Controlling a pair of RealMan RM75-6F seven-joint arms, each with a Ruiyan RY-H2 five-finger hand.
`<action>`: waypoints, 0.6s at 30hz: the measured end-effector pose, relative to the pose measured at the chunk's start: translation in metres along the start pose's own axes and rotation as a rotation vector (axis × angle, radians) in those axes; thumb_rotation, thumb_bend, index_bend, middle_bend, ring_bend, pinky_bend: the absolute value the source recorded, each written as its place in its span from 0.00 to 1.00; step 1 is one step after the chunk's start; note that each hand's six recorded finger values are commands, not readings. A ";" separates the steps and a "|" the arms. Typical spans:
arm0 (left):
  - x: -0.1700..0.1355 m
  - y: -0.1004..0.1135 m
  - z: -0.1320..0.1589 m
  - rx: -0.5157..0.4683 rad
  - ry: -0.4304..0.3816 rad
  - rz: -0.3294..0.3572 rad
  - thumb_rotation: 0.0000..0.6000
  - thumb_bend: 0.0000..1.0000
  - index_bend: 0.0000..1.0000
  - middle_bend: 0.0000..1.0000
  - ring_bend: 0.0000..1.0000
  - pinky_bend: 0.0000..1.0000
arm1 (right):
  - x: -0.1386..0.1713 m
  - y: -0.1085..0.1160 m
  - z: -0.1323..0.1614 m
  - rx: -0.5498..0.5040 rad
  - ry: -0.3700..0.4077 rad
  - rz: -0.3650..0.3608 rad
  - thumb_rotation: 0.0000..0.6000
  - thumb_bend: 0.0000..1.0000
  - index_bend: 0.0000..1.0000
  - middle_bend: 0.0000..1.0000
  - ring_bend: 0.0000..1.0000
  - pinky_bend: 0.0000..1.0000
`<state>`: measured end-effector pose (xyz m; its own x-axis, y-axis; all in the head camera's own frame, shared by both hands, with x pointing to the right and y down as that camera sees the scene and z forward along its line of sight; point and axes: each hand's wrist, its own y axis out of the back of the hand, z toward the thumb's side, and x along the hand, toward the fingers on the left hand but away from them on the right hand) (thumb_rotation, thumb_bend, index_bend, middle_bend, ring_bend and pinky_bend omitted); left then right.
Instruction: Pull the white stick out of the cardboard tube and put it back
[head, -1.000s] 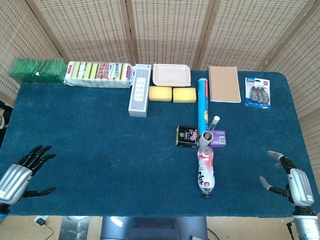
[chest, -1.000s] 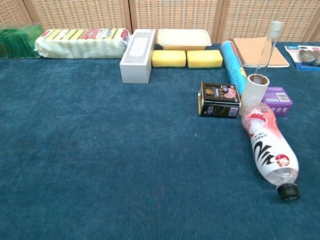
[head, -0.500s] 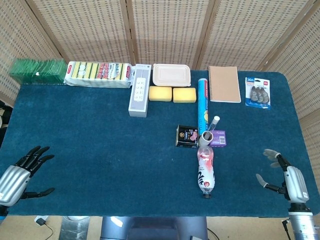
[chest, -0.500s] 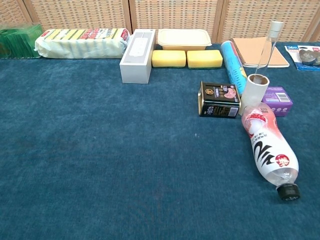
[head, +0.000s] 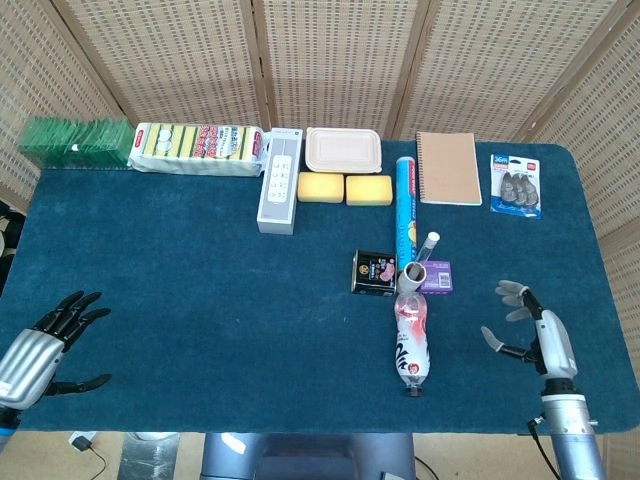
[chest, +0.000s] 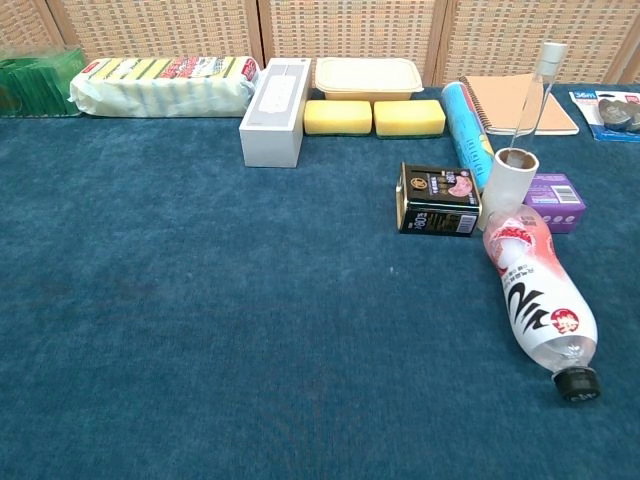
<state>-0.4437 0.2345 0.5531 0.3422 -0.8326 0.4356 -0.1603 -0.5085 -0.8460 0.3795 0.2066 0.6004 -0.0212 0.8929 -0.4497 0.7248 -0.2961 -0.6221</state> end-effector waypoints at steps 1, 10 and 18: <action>0.000 0.000 0.000 0.000 0.001 0.000 0.77 0.11 0.16 0.08 0.03 0.24 | -0.001 -0.002 0.002 0.000 0.002 0.003 0.89 0.30 0.22 0.29 0.32 0.41; 0.000 0.001 -0.001 -0.005 -0.001 0.003 0.77 0.11 0.16 0.08 0.03 0.24 | -0.014 -0.026 0.024 0.027 0.035 0.031 0.89 0.30 0.22 0.29 0.32 0.41; -0.001 0.003 -0.003 -0.012 0.002 0.008 0.77 0.11 0.16 0.08 0.03 0.24 | -0.033 -0.050 0.042 0.091 0.052 0.054 0.90 0.30 0.23 0.30 0.32 0.41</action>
<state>-0.4471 0.2326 0.5508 0.3390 -0.8370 0.4295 -0.1740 -0.5045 -0.8457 0.3144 0.1779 0.6193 0.0542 0.8906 -0.4515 0.6585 -0.3718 -0.6543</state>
